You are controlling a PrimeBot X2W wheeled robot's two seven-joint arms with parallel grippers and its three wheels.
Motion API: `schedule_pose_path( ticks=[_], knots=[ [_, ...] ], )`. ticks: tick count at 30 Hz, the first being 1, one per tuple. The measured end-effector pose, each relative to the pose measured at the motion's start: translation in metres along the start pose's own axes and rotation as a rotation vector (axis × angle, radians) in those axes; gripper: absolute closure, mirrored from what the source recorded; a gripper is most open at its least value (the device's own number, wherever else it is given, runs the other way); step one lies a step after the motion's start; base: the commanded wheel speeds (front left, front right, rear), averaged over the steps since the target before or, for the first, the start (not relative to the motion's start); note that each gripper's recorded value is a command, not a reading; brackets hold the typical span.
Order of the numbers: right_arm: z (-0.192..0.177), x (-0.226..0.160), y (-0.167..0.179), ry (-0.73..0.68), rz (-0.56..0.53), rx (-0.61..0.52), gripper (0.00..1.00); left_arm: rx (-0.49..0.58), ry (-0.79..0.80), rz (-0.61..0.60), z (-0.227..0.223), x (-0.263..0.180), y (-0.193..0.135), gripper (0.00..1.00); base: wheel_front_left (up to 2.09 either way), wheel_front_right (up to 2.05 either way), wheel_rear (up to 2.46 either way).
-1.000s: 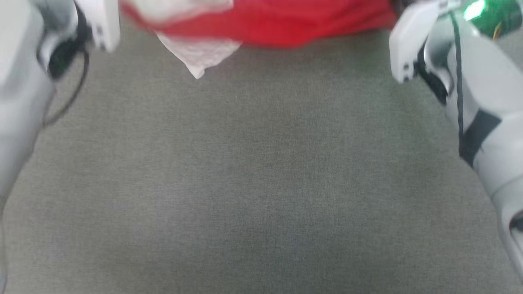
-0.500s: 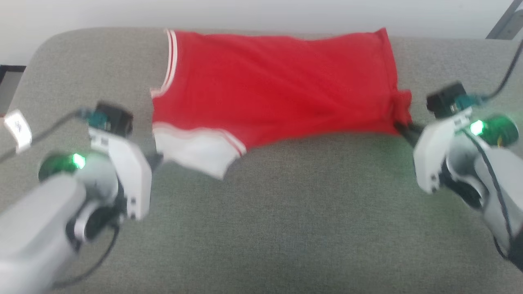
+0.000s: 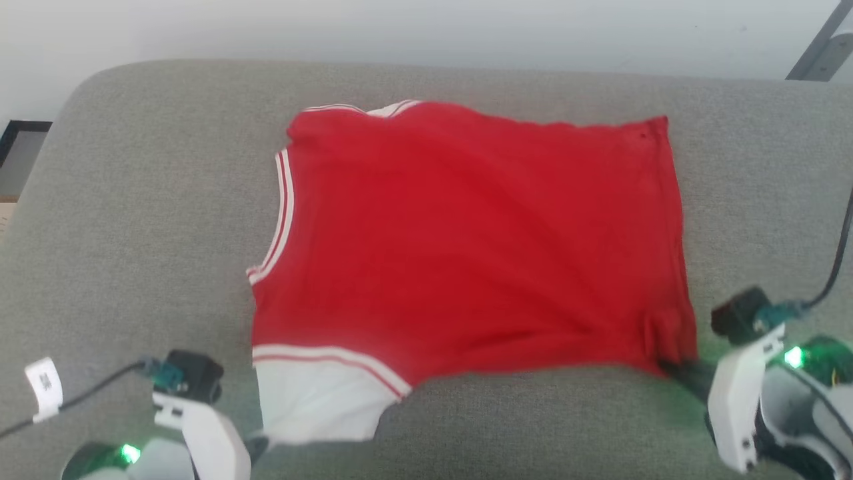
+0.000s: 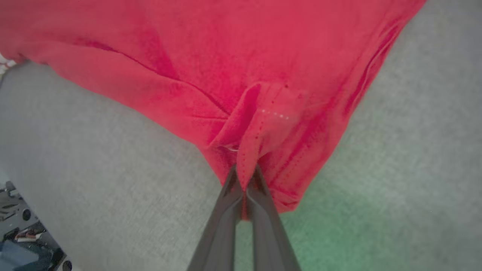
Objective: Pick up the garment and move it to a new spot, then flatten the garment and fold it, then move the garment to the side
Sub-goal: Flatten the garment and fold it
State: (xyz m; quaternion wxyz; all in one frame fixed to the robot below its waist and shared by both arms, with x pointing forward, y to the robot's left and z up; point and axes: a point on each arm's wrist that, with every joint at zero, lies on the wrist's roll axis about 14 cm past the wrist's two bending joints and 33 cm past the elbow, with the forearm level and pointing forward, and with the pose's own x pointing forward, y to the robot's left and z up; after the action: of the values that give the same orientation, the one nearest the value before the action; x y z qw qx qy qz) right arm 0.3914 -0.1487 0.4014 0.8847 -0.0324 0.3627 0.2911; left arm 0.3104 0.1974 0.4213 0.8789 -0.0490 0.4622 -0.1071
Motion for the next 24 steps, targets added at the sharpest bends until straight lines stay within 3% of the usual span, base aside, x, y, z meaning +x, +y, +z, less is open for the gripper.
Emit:
schedule_pose_path(
  ticks=[10,14,24],
  knots=[
    [-0.053,-0.029,0.032,0.12,0.11,0.026,1.0,-0.058,0.162,0.037,-0.049,-0.016,0.001,1.0,0.0,0.0,0.0],
    [-0.045,-0.034,0.022,0.072,0.077,0.055,1.0,-0.026,0.096,0.077,-0.027,-0.023,0.009,1.0,0.0,0.0,0.0],
    [0.007,-0.029,-0.006,-0.08,-0.023,0.055,1.0,0.214,-0.181,0.118,0.086,-0.036,0.017,1.0,0.0,0.0,0.0]
  ],
)
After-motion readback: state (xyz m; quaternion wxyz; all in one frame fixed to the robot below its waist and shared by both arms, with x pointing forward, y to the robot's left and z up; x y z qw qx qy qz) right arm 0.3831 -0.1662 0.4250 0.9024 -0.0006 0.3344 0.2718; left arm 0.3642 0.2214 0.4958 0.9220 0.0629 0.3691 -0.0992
